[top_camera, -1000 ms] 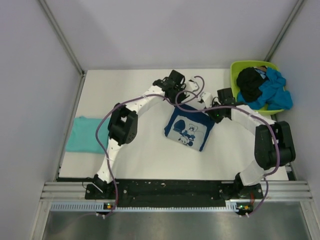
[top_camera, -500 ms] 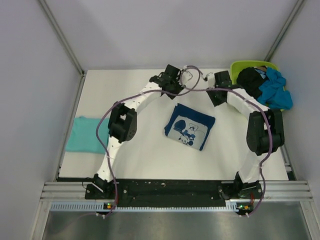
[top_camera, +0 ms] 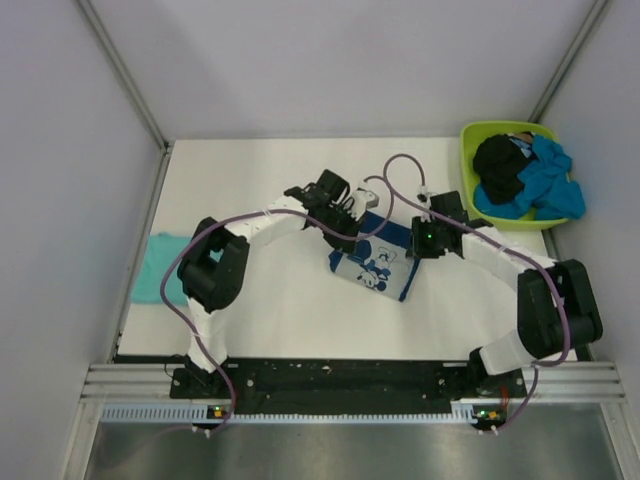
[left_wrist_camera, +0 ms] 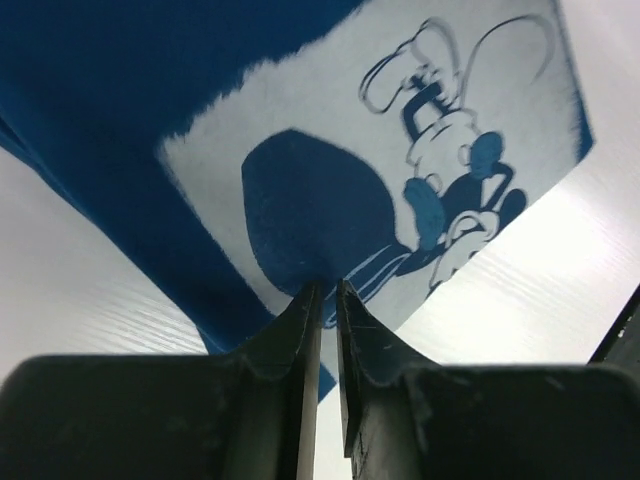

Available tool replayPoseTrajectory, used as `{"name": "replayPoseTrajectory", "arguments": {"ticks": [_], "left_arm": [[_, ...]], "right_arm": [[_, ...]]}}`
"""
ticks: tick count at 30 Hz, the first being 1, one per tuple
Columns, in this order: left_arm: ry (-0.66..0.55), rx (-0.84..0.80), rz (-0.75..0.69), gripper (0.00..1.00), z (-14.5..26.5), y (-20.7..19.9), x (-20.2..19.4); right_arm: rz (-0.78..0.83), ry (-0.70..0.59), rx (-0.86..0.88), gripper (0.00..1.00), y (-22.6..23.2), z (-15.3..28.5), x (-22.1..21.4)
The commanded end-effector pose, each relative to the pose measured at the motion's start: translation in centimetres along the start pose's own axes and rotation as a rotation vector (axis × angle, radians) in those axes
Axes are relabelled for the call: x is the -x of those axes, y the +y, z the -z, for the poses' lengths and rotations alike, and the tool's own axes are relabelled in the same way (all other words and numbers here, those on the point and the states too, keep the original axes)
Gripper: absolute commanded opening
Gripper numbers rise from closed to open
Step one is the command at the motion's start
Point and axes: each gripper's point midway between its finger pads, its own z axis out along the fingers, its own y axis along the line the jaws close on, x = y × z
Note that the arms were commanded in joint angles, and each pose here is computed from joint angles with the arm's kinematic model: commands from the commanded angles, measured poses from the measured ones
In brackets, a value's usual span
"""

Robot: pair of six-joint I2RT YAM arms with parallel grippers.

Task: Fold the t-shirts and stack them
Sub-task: Fold the long partially folded tshirt into a neat square

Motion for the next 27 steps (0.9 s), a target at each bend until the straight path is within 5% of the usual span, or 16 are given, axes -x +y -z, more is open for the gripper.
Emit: {"name": "replayPoseTrajectory", "arguments": {"ticks": [1, 12, 18, 23, 26, 27], "left_arm": [[0.036, 0.036, 0.123, 0.15, -1.4, 1.4, -2.4], [0.052, 0.077, 0.202, 0.2, -0.3, 1.1, -6.3], [-0.167, 0.111, -0.023, 0.39, 5.7, 0.3, 1.8], [-0.283, 0.245, 0.321, 0.49, 7.5, 7.7, 5.2], [-0.258, 0.182, 0.438, 0.7, 4.8, 8.3, 4.1], [-0.249, 0.16, 0.477, 0.91, 3.9, 8.2, 3.7]], "right_arm": [[-0.088, 0.019, -0.021, 0.22, -1.1, -2.8, -0.5], [-0.045, 0.059, -0.091, 0.24, -4.6, -6.9, 4.2], [0.031, -0.014, -0.101, 0.31, -3.9, -5.1, 9.6], [0.041, -0.083, -0.11, 0.37, -3.1, -1.8, 11.1], [0.027, -0.056, -0.071, 0.43, -2.5, -1.2, 9.0], [0.021, -0.038, -0.071, 0.45, -2.7, -1.2, 8.0]]}}
